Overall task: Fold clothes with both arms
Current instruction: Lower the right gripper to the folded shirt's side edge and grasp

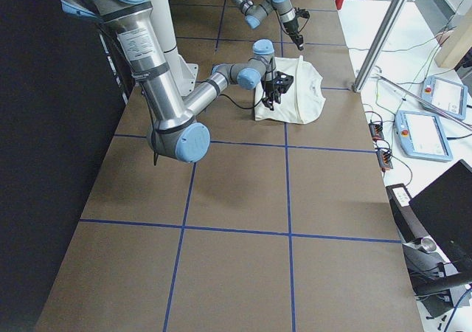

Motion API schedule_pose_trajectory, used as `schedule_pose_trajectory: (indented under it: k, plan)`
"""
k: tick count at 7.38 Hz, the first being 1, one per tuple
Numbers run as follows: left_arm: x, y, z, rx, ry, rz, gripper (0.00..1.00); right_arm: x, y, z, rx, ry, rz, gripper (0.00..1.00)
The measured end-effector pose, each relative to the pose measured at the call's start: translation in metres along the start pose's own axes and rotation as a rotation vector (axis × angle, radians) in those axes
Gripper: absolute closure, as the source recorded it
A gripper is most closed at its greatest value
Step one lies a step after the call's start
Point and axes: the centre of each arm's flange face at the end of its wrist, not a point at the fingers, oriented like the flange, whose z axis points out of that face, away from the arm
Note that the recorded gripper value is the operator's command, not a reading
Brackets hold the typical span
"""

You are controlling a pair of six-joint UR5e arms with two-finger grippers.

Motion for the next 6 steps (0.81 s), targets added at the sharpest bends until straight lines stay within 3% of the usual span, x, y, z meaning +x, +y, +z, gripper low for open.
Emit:
schedule_pose_trajectory:
  k: [3, 6]
  plan:
    - [0.000, 0.001, -0.001, 0.003, 0.009, 0.003, 0.70, 0.025, 0.031, 0.013, -0.024, 0.028, 0.111, 0.33]
    - [0.003, 0.001, -0.002, 0.006, 0.012, 0.003, 0.70, 0.028, 0.045, 0.028, -0.022, 0.052, 0.140, 0.35]
